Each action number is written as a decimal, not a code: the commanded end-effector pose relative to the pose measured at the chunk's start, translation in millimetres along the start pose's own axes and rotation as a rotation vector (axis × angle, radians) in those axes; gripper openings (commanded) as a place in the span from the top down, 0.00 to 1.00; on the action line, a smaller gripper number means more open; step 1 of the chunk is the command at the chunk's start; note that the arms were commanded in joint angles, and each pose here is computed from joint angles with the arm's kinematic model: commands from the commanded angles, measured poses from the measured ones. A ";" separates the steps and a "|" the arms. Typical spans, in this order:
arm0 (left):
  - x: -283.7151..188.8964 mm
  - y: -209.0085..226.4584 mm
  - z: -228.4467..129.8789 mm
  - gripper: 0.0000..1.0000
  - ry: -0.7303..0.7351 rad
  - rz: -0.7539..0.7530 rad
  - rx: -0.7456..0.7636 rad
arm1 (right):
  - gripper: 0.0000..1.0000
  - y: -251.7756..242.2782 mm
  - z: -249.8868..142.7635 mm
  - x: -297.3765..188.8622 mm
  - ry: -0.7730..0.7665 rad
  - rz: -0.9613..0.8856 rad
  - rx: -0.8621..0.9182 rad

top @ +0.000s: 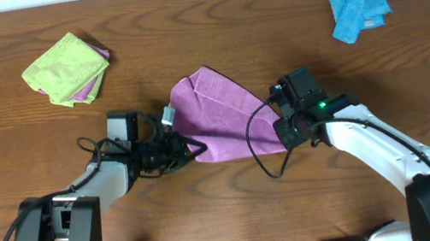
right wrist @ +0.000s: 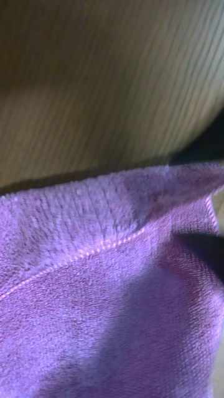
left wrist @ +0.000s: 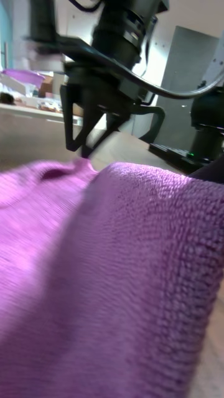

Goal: Fold the cloth

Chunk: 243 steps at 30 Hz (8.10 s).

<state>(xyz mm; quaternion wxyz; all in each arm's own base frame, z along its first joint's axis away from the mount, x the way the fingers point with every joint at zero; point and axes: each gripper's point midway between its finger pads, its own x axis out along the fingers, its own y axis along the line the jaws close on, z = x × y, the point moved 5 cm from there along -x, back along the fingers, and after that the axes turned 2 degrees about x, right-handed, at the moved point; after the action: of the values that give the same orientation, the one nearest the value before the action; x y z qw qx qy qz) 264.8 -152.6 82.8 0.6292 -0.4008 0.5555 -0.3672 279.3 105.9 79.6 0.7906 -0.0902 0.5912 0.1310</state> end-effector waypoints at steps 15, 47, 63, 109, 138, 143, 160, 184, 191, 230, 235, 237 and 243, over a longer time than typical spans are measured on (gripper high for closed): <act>-3.5 -8.1 6.4 0.94 -0.006 -0.025 0.014 | 0.57 -5.7 -0.7 13.8 0.047 -0.028 -0.010; -81.4 -105.2 146.6 0.94 -0.386 -0.101 0.093 | 0.99 0.7 147.9 -128.4 -0.486 0.077 0.098; -118.8 -141.8 234.6 0.94 -0.456 -0.069 0.178 | 0.99 -38.3 203.2 -173.6 -0.634 -0.009 0.199; -129.2 -67.2 229.4 0.94 -0.393 0.131 0.150 | 0.99 -46.1 211.6 -120.5 -0.463 -0.025 0.240; -84.0 71.8 58.2 0.94 0.119 0.428 -0.124 | 0.98 -4.1 2.8 -19.9 0.244 -0.115 0.327; -84.8 73.3 57.7 0.94 0.124 0.441 -0.111 | 0.98 -11.9 -12.1 -29.1 0.223 -0.170 0.324; -67.6 38.5 66.8 0.79 0.100 0.202 -0.102 | 0.42 8.2 43.1 -86.4 -0.187 0.040 0.056; 16.4 -11.9 121.4 0.43 -0.001 0.554 0.194 | 0.38 34.1 156.1 6.0 -0.251 0.058 -0.090; 14.9 -4.0 118.5 0.54 0.003 0.594 0.192 | 0.38 39.3 152.8 17.9 -0.226 0.059 -0.124; 11.1 21.6 83.1 0.79 0.117 0.654 0.088 | 0.43 65.9 159.2 78.9 -0.253 0.050 -0.175; 11.3 21.3 82.9 0.79 0.118 0.650 0.088 | 0.46 65.7 157.0 85.0 -0.241 0.050 -0.164; 11.3 21.3 82.9 0.80 0.118 0.650 0.088 | 0.55 65.0 158.4 84.7 -0.249 0.043 -0.163; 11.3 21.3 83.0 0.80 0.118 0.651 0.089 | 0.99 56.7 160.4 84.3 -0.257 -0.025 -0.150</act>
<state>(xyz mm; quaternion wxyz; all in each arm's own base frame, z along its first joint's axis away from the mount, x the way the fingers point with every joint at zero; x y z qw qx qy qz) 352.4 -145.7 68.6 0.7015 -0.1596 0.6678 -0.1909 426.5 216.3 46.3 0.8483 -0.1256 0.4761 0.1949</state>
